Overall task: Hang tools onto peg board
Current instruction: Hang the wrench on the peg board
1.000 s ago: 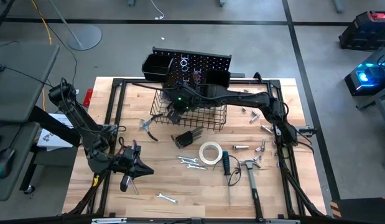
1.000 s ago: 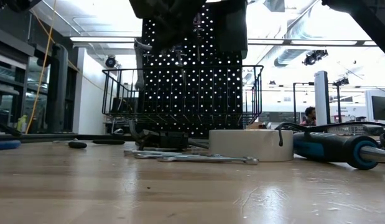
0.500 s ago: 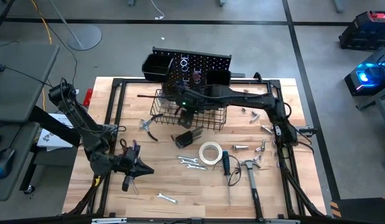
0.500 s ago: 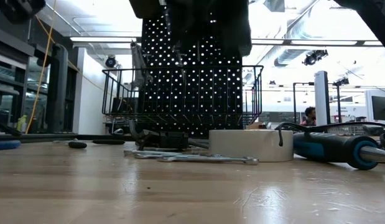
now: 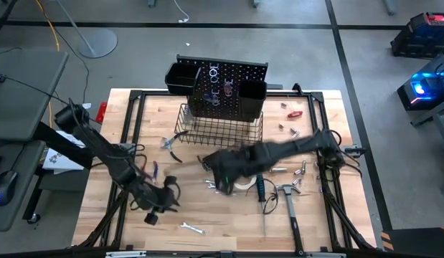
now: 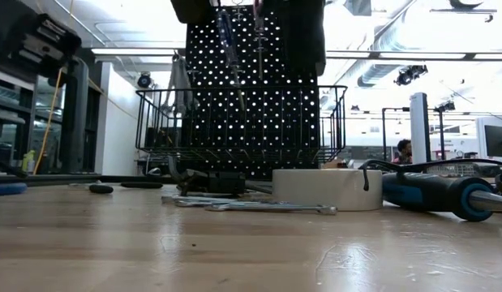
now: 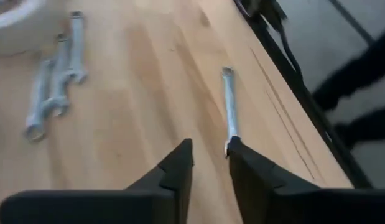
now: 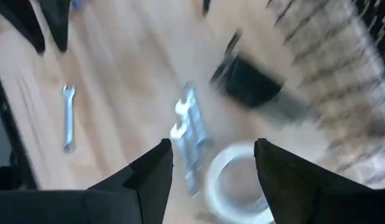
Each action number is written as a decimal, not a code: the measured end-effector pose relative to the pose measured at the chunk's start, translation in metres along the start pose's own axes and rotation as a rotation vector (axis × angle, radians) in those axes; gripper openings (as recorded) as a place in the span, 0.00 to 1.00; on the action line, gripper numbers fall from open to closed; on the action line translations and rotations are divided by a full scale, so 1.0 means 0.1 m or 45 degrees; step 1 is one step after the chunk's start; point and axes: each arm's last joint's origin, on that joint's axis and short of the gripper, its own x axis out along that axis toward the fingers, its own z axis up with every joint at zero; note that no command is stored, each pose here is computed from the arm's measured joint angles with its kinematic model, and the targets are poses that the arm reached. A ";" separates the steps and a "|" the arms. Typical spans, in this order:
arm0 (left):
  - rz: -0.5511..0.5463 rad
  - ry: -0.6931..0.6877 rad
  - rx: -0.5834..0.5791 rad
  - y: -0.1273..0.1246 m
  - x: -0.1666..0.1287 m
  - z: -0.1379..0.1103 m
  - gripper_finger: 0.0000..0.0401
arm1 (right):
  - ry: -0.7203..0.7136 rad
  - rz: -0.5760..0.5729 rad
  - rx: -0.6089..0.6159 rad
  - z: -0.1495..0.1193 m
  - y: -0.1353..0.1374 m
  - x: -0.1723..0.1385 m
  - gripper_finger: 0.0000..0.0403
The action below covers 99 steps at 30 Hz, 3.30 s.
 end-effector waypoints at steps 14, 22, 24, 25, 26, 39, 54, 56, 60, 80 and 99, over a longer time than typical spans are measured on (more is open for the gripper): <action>-0.157 0.152 0.091 -0.21 0.49 0.00 0.47 | 0.035 0.048 0.417 -1.01 0.78 0.23 0.53; -0.194 0.192 0.045 -0.52 0.61 0.00 0.47 | 0.001 0.285 0.402 -1.34 1.04 0.58 0.53; -0.165 0.179 0.069 -0.61 0.65 0.02 0.47 | -0.018 0.334 0.419 -1.40 1.06 0.67 0.53; -0.140 0.188 0.077 -0.63 0.68 0.02 0.47 | -0.023 0.350 0.427 -1.42 1.06 0.72 0.53; -0.124 0.203 0.078 -0.66 0.73 0.02 0.47 | -0.022 0.363 0.431 -1.44 1.06 0.76 0.53; 0.104 0.440 0.141 -0.62 1.13 0.11 0.47 | -0.015 0.428 0.406 -1.47 1.08 0.82 0.53; 0.103 0.563 -0.185 -0.15 1.46 0.12 0.03 | 0.013 0.475 0.459 -1.51 1.13 0.77 0.38; 0.165 0.519 -0.242 -0.03 1.50 0.15 0.02 | 0.011 0.484 0.458 -1.51 1.13 0.75 0.33; 0.280 0.442 -0.328 0.18 1.53 0.22 0.02 | -0.016 0.492 0.431 -1.50 1.11 0.66 0.25; 0.424 0.315 -0.333 0.26 1.01 0.51 0.01 | -0.094 0.327 0.353 -1.39 0.87 0.44 0.24; 0.366 0.203 -0.384 -0.06 1.04 0.11 0.00 | 0.116 0.261 0.132 -0.82 0.41 1.59 0.00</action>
